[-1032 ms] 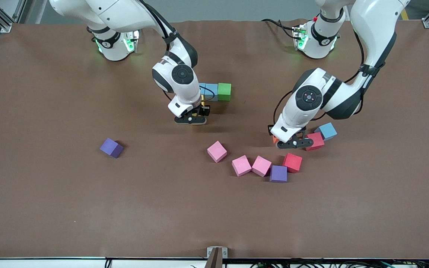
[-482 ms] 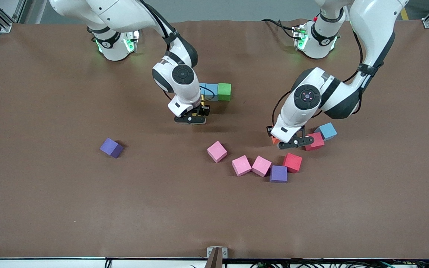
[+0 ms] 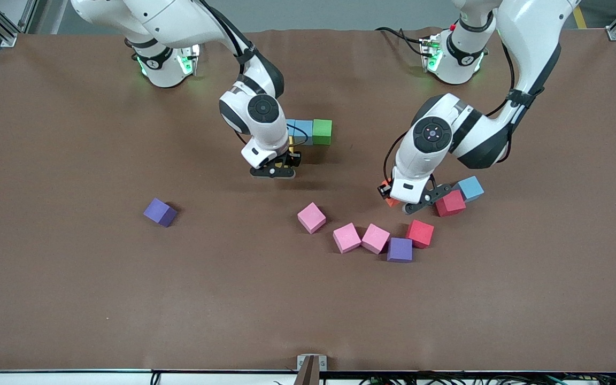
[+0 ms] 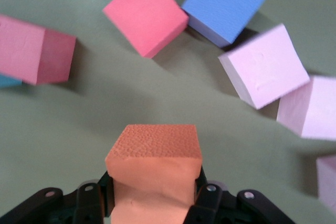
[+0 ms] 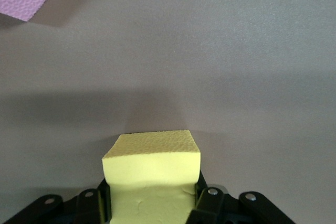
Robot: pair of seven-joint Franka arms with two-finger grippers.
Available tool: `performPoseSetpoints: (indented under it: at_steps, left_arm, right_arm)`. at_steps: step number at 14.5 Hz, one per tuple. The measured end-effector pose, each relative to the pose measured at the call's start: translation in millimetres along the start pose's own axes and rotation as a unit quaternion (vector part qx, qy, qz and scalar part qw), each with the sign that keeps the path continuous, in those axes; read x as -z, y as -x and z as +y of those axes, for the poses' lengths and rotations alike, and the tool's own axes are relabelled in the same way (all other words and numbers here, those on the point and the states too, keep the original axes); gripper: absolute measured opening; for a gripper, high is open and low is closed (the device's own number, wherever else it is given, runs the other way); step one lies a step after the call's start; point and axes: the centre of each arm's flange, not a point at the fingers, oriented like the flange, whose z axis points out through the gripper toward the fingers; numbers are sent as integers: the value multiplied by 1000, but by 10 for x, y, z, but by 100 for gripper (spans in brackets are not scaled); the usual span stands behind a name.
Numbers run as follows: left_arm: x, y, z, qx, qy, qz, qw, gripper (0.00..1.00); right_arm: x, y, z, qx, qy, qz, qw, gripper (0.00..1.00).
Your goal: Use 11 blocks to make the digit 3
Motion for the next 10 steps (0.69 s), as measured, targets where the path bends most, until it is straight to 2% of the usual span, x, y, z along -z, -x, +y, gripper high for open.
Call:
performPoseSetpoints:
  at_steps: [2, 4, 8, 10]
  left_arm:
    - [31, 28, 38, 78, 3, 1, 997, 56]
    - [41, 96, 80, 161, 4, 2, 987, 56]
    - [26, 316, 191, 311, 4, 0, 950, 56]
    - [21, 341, 225, 361, 6, -2, 933, 56]
  right_arm:
    - [-2, 4, -3, 0, 0, 0, 1000, 56]
    - [-2, 12, -11, 1, 0, 0, 1000, 56]
    - [-3, 19, -17, 2, 0, 0, 1000, 56]
    - [-4, 18, -16, 2, 0, 0, 1000, 56]
